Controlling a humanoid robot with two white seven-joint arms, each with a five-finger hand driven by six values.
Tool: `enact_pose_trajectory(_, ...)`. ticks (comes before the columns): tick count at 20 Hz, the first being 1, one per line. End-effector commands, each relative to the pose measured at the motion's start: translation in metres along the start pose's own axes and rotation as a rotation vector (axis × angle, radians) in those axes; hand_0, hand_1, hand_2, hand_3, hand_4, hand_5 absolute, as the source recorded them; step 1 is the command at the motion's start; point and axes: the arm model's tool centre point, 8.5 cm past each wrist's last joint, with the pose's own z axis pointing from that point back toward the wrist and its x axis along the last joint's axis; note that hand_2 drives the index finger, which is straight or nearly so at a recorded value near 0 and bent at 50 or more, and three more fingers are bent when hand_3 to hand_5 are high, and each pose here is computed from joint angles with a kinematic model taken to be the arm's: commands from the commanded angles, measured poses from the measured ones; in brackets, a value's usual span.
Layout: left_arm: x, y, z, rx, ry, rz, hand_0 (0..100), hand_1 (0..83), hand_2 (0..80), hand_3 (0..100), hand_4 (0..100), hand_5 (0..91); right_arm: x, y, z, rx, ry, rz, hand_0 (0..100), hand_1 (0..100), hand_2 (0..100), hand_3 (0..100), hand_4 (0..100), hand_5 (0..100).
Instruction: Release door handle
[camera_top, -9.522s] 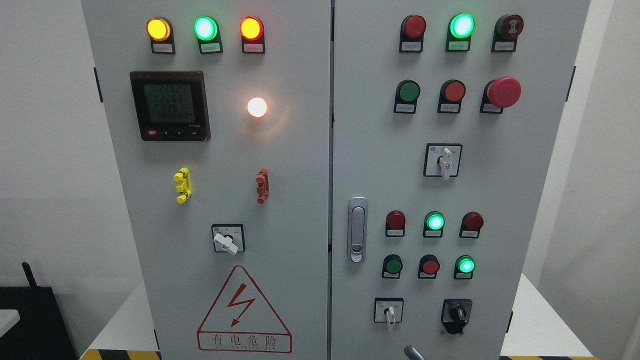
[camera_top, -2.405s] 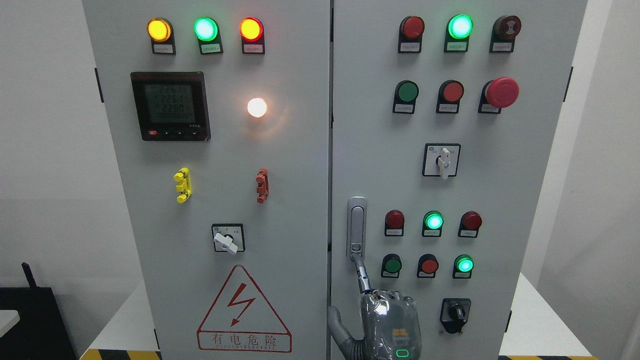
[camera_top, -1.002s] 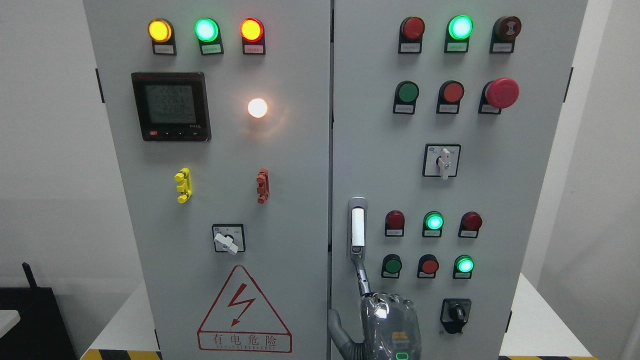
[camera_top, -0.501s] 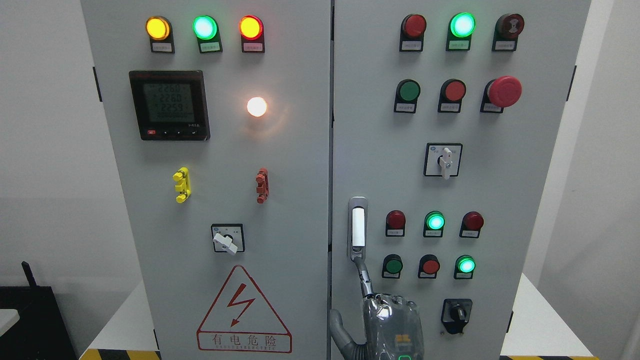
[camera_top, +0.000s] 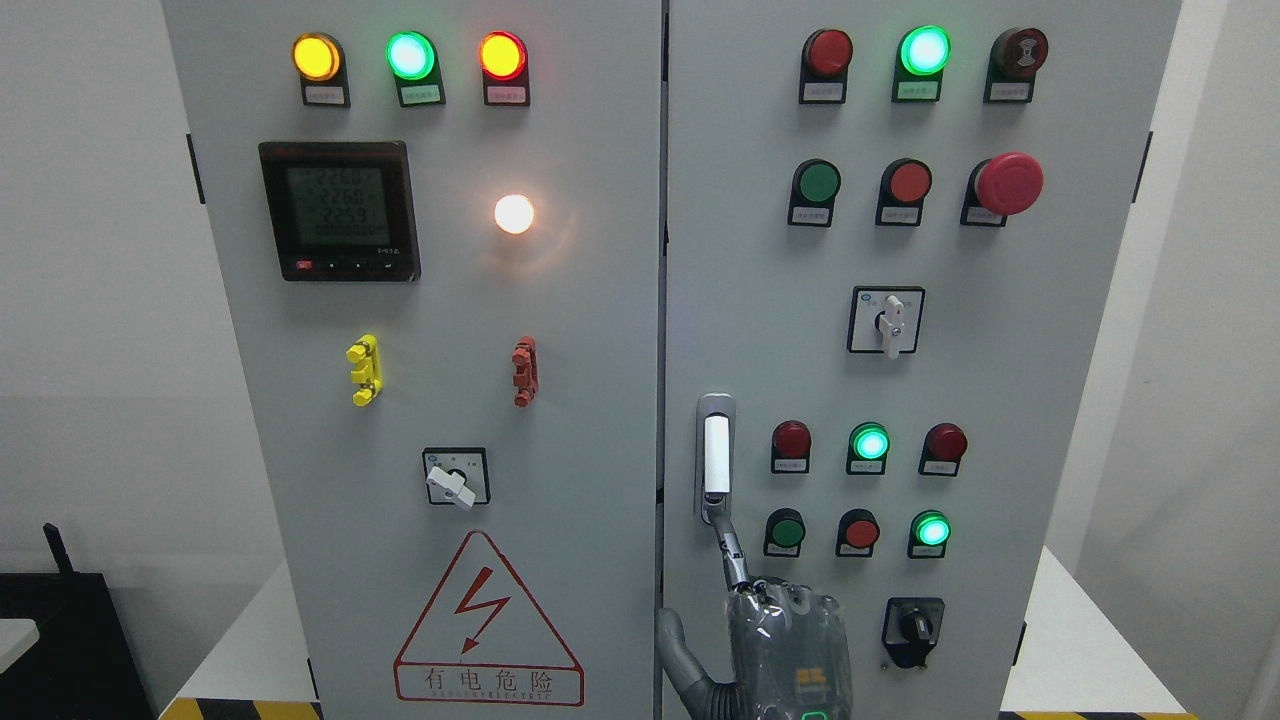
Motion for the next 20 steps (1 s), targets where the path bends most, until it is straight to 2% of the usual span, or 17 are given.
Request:
enact_pose_trajectory(1,0.005,-0.001,-0.001,-0.003,-0.015,-0.013,12,38.9,0.0,0,0,0.0,0.002,-0.014,0.003,-0.041,-0.003,-0.02,42,38,35,100,92,96)
enact_pose_trajectory(3,0.005,-0.001,-0.001,-0.003,-0.015,-0.013,12,38.9,0.0,0,0,0.0,-0.002,-0.017,0.002,-0.05,-0.004,-0.02,44,38,49,100,91,96)
enact_pose_trajectory(4,0.005,-0.001,-0.001,-0.003,-0.015,-0.013,12,38.9,0.0,0,0,0.0,-0.003,-0.017,0.002,-0.05,-0.01,-0.023,46,38,63,100,91,95)
enact_pose_trajectory(6,0.005,-0.001,-0.001,-0.003,-0.015,-0.013,12,38.9,0.0,0,0,0.0,-0.004,-0.018,0.001,-0.051,-0.022,-0.03,50,37,77,100,90,95)
enact_pose_trajectory(8,0.005,-0.001,-0.001,-0.003,-0.015,-0.013,12,38.9,0.0,0,0,0.0,-0.006,-0.018,0.001,-0.045,-0.014,-0.058,51,34,91,100,100,96)
enact_pose_trajectory(12,0.005,-0.001,-0.001,-0.003,-0.015,-0.013,12,38.9,0.0,0,0,0.0,-0.008,-0.018,-0.001,-0.042,-0.003,-0.083,47,31,100,100,100,96)
enact_pose_trajectory(15,0.005,-0.001,-0.001,-0.003,-0.015,-0.013,12,38.9,0.0,0,0,0.0,-0.015,-0.02,-0.004,-0.045,0.014,-0.075,45,32,100,100,100,96)
enact_pose_trajectory(20,0.005,-0.001,-0.001,-0.003,-0.015,-0.013,12,38.9,0.0,0,0,0.0,-0.011,-0.03,-0.027,-0.051,-0.006,-0.065,41,36,100,100,100,96)
